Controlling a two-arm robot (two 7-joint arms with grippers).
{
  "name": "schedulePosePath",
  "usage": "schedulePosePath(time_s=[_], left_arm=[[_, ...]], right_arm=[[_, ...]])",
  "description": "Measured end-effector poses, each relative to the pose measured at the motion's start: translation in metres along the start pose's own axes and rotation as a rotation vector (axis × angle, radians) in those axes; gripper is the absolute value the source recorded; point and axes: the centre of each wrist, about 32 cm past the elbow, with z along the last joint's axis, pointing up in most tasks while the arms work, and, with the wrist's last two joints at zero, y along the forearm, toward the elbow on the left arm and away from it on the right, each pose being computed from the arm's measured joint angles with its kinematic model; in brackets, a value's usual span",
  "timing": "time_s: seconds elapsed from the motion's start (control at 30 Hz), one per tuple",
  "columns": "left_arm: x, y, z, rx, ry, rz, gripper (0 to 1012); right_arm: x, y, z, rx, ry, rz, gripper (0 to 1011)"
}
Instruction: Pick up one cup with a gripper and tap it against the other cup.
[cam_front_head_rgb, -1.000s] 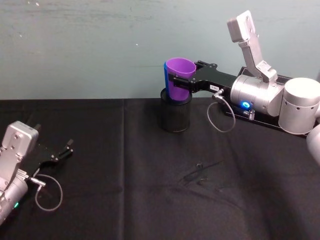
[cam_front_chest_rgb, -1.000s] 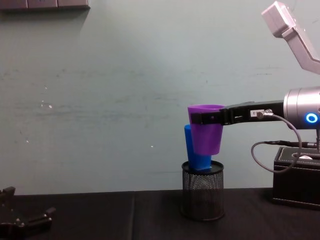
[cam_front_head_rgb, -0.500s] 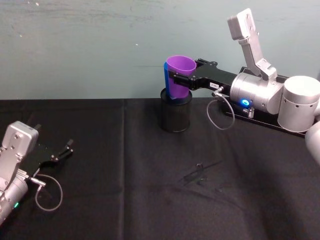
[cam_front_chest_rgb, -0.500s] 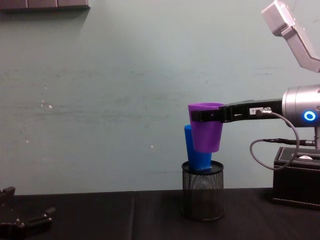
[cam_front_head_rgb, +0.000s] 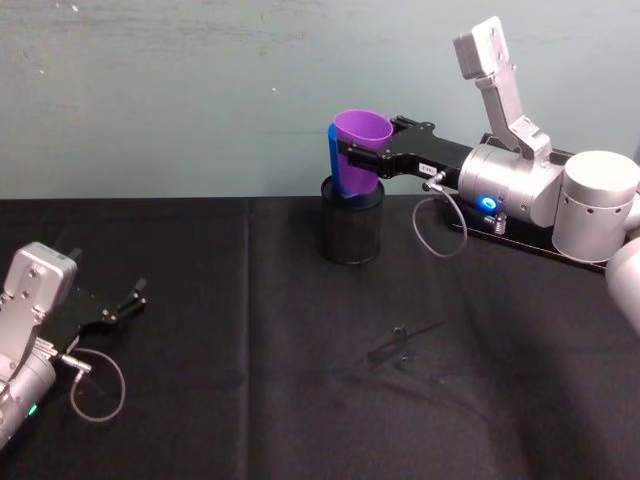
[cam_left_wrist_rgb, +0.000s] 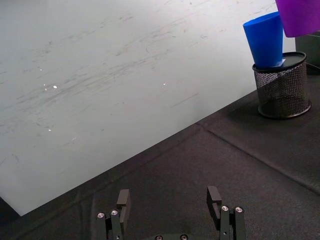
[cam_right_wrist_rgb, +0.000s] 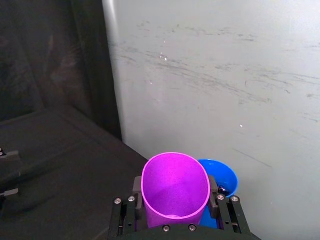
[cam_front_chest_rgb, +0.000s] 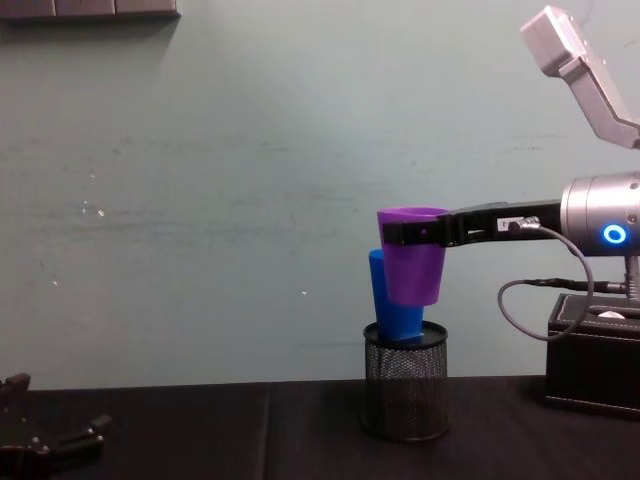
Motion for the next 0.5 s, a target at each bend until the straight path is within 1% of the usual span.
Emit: schedulePosePath(time_s=[0.27, 0.5], left_arm=[[0.0, 0.0, 0.0, 0.0, 0.0, 0.0, 1000], [0.0, 0.0, 0.0, 0.0, 0.0, 0.0, 1000]], right_arm=[[0.0014, 0.0013, -0.0009, 0.001, 0.001, -0.007, 722], [0.0027, 0.0036, 0.001, 0.004, -0.002, -0.011, 722]])
